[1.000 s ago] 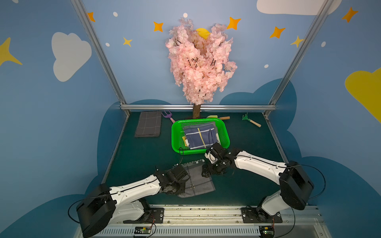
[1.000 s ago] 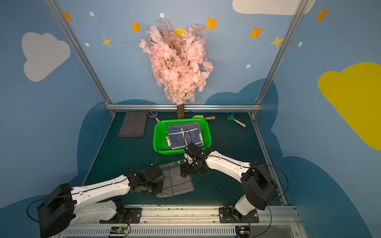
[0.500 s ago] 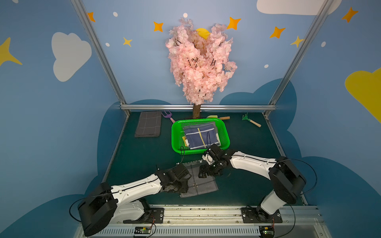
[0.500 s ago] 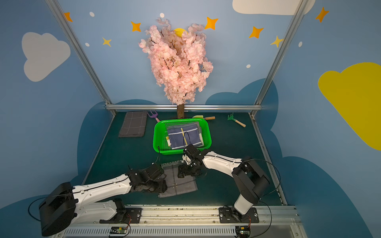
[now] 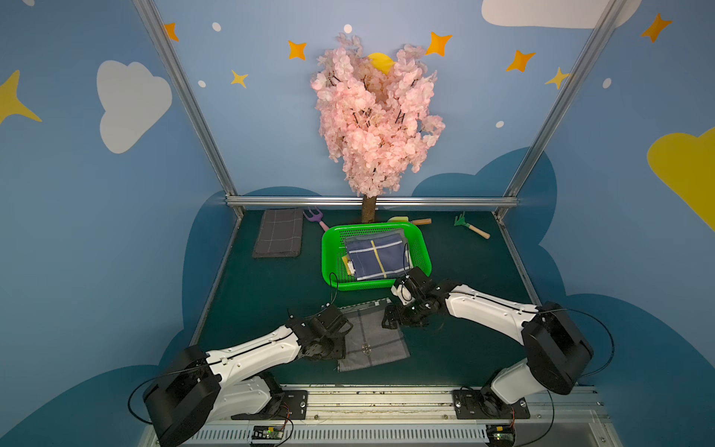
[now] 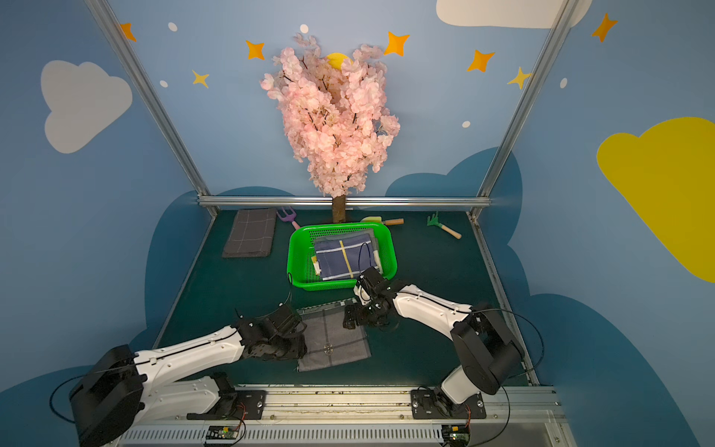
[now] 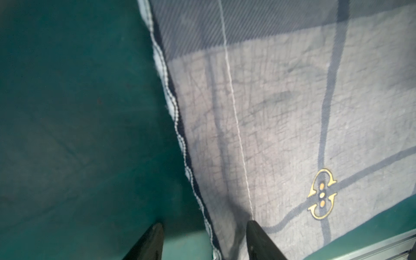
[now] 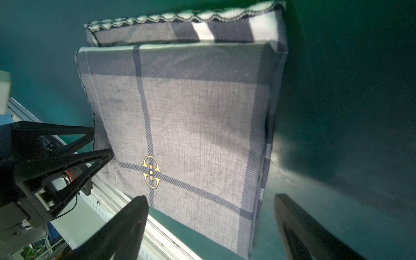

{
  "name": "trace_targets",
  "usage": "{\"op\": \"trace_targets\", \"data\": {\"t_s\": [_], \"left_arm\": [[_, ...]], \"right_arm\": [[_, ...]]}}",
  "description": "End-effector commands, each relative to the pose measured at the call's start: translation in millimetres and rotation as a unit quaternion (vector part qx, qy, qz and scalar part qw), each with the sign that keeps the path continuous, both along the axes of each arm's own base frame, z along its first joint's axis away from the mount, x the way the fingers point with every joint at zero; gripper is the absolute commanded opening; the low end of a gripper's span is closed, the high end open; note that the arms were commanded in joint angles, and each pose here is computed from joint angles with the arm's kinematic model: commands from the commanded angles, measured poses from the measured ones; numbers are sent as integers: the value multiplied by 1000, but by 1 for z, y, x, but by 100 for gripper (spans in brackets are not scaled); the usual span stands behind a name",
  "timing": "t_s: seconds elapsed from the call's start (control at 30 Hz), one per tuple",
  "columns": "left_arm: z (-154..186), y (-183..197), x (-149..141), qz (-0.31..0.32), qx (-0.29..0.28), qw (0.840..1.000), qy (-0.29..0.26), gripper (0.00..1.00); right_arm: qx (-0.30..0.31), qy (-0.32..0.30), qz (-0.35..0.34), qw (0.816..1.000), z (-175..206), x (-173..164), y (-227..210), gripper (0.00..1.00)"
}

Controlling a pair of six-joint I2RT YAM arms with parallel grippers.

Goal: Put the folded pillowcase in the basket
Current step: Pick up the pillowcase at the center of the board.

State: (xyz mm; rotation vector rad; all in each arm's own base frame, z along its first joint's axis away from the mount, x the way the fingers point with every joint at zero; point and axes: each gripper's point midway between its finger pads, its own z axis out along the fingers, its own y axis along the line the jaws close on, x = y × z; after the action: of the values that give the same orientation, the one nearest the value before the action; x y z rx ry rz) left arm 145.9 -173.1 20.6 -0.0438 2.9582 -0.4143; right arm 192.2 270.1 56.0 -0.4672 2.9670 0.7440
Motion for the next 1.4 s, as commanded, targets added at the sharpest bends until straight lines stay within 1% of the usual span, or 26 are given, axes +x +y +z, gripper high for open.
{"op": "trace_targets", "data": {"t_s": [0.0,0.1,0.23,0.37,0.47,0.5,0.57,0.63,0.67,0.7,0.73,0.77,0.83,0.9,0.93,1.03,1.13,1.3,1.37], "left_arm": [[-7,0,3,-9,0,1000,3,63],[-7,-3,8,-9,-14,1000,4,63],[-7,-15,12,-20,-40,999,8,63],[-3,-31,17,-37,-61,997,14,63],[-2,-39,21,-43,-64,997,25,61],[-3,-40,21,-43,-61,997,29,60],[-6,-40,21,-45,-56,997,36,51],[-8,-39,21,-42,-52,997,38,34],[-8,-38,21,-42,-50,997,37,27],[-8,-37,20,-41,-49,997,37,19],[-8,-36,20,-40,-47,997,36,10],[-7,-34,20,-38,-44,998,35,4],[-6,-33,20,-36,-45,998,31,3],[-4,-33,19,-36,-46,998,29,3],[-2,-33,20,-35,-49,998,25,3],[8,-36,21,-38,-59,998,7,3],[28,-40,23,-46,-71,996,-21,3],[66,-43,30,-52,-91,992,-73,3],[76,-45,31,-55,-98,990,-82,3]], "right_arm": [[3,15,5,1000,-16,-1,5,92],[-1,14,2,1000,-22,5,9,92],[7,16,9,1000,-19,10,20,92],[-2,16,23,1000,-18,7,25,92],[-2,19,26,999,-19,1,27,91],[-5,20,25,999,-21,0,25,90],[-12,22,21,999,-26,-1,22,88],[-18,24,19,999,-30,-3,18,83],[-22,25,16,999,-32,-4,16,80],[-27,27,13,999,-34,-5,14,75],[-30,29,11,999,-36,-6,12,67],[-30,30,10,999,-37,-7,11,57],[-31,31,5,999,-39,-9,10,29],[-32,29,3,999,-38,-8,10,8],[-32,28,2,999,-37,-8,9,0],[-31,20,5,999,-28,-8,10,0],[-31,2,9,999,-12,-6,11,0],[-11,-48,17,999,37,-1,14,0],[-1,-70,16,997,58,2,14,0]]}}
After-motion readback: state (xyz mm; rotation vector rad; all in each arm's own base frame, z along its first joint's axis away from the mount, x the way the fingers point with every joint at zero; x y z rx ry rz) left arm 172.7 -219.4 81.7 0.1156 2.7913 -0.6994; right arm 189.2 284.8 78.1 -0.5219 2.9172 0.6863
